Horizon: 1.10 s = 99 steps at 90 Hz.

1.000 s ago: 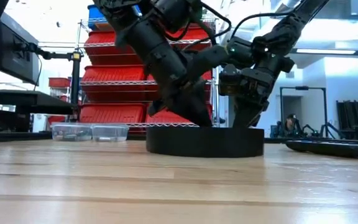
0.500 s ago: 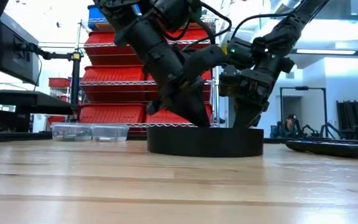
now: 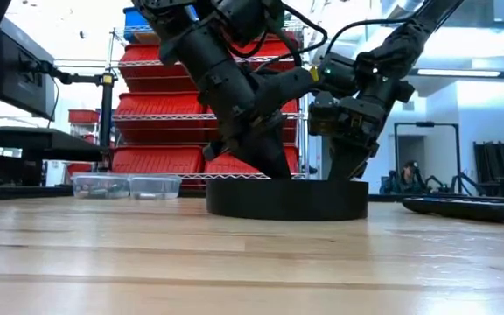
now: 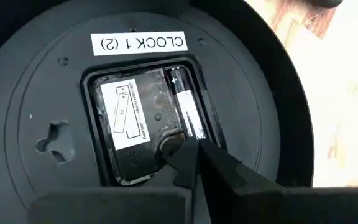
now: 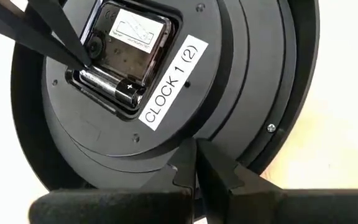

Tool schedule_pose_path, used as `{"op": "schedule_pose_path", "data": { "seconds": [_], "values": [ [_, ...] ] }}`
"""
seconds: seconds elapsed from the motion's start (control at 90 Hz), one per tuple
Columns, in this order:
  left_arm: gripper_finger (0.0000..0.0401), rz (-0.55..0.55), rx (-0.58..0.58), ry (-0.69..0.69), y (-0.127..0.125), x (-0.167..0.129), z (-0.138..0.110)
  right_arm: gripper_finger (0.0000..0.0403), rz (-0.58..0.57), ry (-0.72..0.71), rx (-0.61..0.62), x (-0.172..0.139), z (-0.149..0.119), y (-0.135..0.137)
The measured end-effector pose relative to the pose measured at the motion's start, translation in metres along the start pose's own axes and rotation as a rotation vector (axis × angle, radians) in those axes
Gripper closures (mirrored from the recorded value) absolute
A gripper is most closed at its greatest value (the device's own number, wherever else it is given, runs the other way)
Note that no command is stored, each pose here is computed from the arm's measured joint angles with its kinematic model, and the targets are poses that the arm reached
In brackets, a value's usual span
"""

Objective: Insert battery
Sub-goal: Insert the silver battery into the wall clock battery compartment, then move the wall clock to the top right of the table

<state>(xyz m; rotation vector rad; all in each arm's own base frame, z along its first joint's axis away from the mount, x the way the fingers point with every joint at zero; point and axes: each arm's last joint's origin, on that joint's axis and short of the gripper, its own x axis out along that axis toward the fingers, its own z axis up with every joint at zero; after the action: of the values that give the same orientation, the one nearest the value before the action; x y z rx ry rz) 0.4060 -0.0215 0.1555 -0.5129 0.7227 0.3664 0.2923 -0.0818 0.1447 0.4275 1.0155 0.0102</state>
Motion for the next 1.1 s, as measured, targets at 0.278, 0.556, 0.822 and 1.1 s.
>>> {"op": "schedule_pose_path", "data": {
  "seconds": [0.278, 0.556, 0.822, 1.1],
  "values": [
    [0.0401, 0.056, -0.010, 0.076, 0.007, 0.012, -0.013, 0.0403, -0.001, -0.001, 0.009, 0.000, 0.000, 0.000],
    [0.0401, 0.015, 0.054, 0.058, -0.001, -0.004, 0.005, 0.0403, 0.001, 0.000, 0.015, 0.000, 0.000, 0.001],
    [0.0401, 0.084, 0.232, 0.026, -0.020, -0.070, 0.054, 0.0403, 0.056, -0.004, -0.007, -0.015, 0.022, 0.009],
    [0.0401, 0.227, 0.385, 0.109, -0.012, -0.147, 0.069, 0.0403, 0.068, -0.126, -0.248, -0.058, 0.053, 0.029]
  ]
}}
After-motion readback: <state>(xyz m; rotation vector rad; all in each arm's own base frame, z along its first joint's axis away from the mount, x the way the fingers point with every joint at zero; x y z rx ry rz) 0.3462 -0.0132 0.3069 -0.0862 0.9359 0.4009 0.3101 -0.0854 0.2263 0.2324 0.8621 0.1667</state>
